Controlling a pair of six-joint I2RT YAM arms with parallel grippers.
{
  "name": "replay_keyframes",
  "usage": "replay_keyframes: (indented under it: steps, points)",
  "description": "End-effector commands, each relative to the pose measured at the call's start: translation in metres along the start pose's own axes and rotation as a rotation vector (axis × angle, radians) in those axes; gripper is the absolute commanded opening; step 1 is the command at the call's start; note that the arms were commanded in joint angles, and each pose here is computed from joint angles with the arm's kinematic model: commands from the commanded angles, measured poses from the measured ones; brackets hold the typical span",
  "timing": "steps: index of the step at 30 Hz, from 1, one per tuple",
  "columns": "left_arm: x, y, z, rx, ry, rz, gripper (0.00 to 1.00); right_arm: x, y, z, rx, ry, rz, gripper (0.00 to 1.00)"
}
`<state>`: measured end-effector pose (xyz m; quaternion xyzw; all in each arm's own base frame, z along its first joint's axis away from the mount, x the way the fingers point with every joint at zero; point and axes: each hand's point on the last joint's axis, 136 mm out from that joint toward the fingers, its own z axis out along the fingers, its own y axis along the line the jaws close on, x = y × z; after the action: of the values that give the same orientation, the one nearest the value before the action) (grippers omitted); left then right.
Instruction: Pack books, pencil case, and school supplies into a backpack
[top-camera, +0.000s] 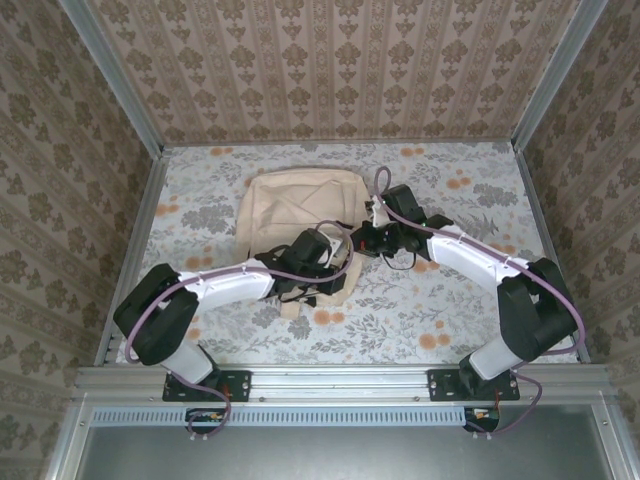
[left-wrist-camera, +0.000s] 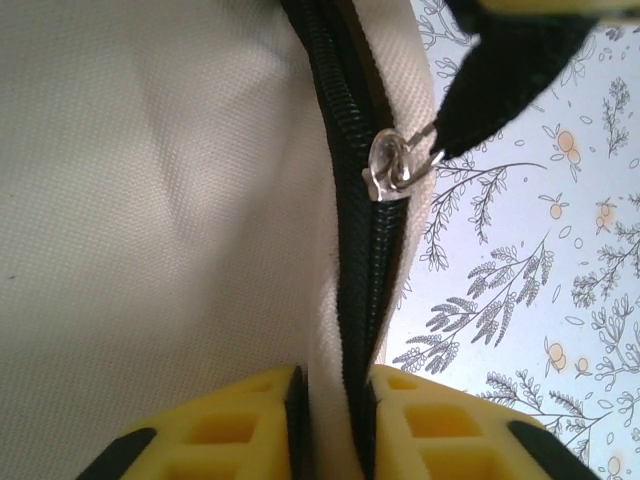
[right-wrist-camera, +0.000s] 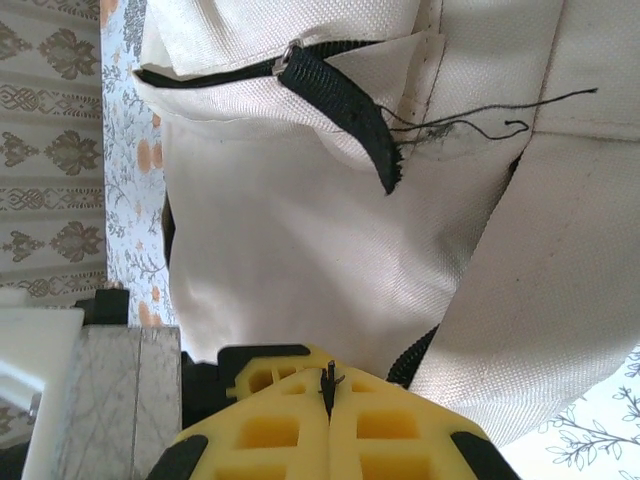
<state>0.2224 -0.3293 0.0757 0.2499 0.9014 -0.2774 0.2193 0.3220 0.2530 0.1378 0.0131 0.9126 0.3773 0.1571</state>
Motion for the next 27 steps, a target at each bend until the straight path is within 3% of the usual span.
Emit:
replay_keyframes:
  steps: [1, 7, 14, 27]
  points:
    - [0.007, 0.006, -0.004, -0.009, -0.005, -0.002, 0.15, -0.025, 0.013, -0.005, 0.002, -0.069, -0.033, 0.0]
    - [0.015, 0.004, -0.002, 0.003, 0.015, 0.023, 0.0, -0.043, 0.008, 0.001, 0.06, -0.102, -0.032, 0.0]
    - [0.02, -0.004, -0.001, 0.023, 0.033, 0.068, 0.0, -0.067, -0.002, -0.001, 0.149, -0.176, -0.045, 0.0]
    - [0.037, -0.008, -0.001, 0.055, 0.077, 0.115, 0.0, -0.092, -0.004, 0.0, 0.13, -0.228, -0.04, 0.0]
